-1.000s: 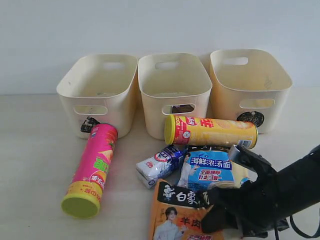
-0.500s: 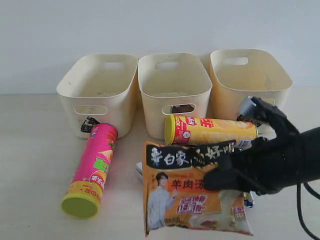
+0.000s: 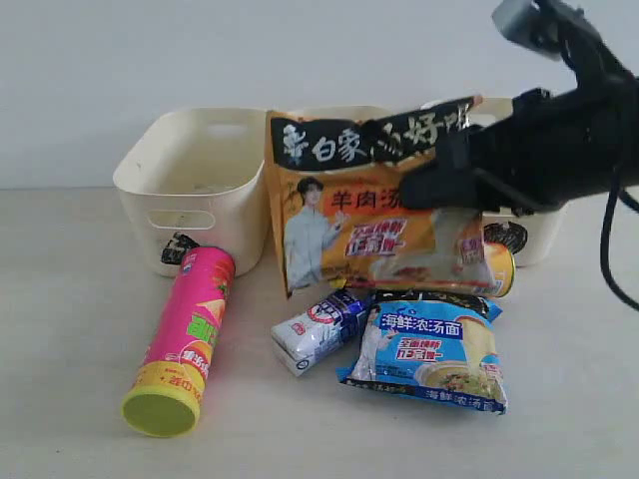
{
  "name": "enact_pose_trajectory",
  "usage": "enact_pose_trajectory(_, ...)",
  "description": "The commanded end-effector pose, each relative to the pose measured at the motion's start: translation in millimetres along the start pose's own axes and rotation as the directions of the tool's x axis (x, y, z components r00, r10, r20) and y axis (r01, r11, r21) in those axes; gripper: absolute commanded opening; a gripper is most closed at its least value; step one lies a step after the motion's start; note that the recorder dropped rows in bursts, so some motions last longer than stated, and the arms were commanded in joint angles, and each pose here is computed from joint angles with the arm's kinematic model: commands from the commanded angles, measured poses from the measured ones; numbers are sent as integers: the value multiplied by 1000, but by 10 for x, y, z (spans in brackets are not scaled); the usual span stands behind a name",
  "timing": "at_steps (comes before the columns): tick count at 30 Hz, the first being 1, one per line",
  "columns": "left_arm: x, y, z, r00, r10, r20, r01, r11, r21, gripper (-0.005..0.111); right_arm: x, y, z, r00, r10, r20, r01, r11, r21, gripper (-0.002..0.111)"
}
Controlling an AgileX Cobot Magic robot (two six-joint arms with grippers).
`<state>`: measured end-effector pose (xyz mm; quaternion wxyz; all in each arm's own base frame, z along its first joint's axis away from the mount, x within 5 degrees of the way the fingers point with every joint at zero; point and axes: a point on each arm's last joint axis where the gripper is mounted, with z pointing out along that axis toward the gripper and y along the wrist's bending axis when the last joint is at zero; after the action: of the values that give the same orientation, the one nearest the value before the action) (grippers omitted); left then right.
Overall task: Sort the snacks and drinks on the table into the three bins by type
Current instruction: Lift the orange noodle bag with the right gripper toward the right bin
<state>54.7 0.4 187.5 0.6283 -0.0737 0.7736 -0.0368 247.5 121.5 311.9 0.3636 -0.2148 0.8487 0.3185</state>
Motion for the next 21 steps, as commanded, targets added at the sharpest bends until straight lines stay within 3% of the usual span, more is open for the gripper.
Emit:
enact_pose_trajectory(1,3,1,1,1000,-1,8,1,1000,2,4,-315,17,-162,991,-94,96,83,991,110,0)
enact_pose_trajectory(4,3,1,1,1000,-1,8,1,1000,2,4,-511,-8,-266,970,-192,150,156,963,222,0)
enact_pose_trajectory(8,3,1,1,1000,-1,8,1,1000,2,4,-728,-91,-417,939,-253,232,157,918,365,0)
enact_pose_trajectory(14,3,1,1,1000,-1,8,1,1000,2,4,-938,-453,-612,874,-270,404,16,848,531,0)
enact_pose_trajectory(21,3,1,1,1000,-1,8,1,1000,2,4,-959,-1035,-455,847,-273,456,-106,754,648,0)
